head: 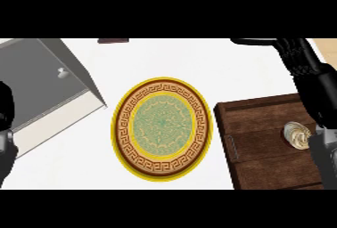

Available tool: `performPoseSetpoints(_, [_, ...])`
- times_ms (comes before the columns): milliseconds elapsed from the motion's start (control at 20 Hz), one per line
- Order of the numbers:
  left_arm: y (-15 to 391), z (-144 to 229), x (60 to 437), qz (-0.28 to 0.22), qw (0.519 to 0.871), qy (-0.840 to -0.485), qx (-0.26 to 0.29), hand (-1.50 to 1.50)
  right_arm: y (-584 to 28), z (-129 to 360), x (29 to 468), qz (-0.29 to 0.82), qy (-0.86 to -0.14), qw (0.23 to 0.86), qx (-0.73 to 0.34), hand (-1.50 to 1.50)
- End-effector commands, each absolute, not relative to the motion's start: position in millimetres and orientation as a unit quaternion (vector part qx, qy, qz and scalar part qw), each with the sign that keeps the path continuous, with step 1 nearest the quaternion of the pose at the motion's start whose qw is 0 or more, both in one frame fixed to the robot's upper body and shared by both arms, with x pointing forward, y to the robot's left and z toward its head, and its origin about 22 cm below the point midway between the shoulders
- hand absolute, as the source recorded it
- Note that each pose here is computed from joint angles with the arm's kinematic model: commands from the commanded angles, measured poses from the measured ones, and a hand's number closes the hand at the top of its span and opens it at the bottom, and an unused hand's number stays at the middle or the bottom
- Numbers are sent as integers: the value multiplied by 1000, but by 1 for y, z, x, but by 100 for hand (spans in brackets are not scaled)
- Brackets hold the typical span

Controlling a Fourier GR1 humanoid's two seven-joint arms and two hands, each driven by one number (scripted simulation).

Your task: Pick the cupcake from the tray and place it in the plate

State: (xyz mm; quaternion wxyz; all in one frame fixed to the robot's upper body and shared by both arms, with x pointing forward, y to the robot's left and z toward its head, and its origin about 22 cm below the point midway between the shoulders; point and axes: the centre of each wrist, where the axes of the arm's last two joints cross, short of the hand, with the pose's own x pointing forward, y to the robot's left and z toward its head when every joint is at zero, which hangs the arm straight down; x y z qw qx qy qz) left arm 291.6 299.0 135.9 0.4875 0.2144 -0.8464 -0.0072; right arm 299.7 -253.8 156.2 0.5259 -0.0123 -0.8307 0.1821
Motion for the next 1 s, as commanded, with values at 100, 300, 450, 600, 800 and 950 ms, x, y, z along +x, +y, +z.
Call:
performPoseSetpoints(100, [316, 71, 250, -54, 580, -778, 235, 0, -280, 133, 299, -39, -830, 555, 30, -150])
performPoseSetpoints(300, [331, 31, 225, -94, 668, -697, 244, 0, -366, 118, 273, -69, -759, 614, -207, -150])
performPoseSetpoints(450, [337, 12, 205, -117, 692, -672, 235, 0, -355, 95, 254, -262, -780, 523, -222, -150])
performPoseSetpoints(600, [331, -3, 213, -118, 693, -674, 226, 0, -339, 76, 229, -324, -781, 482, -228, -150])
performPoseSetpoints(800, [321, 8, 227, -121, 689, -679, 221, 0, -324, 88, 181, -331, -796, 451, -228, -150])
performPoseSetpoints(950, [348, 2, 214, -126, 695, -673, 219, 0, -325, 85, 149, -260, -788, 521, -201, -150])
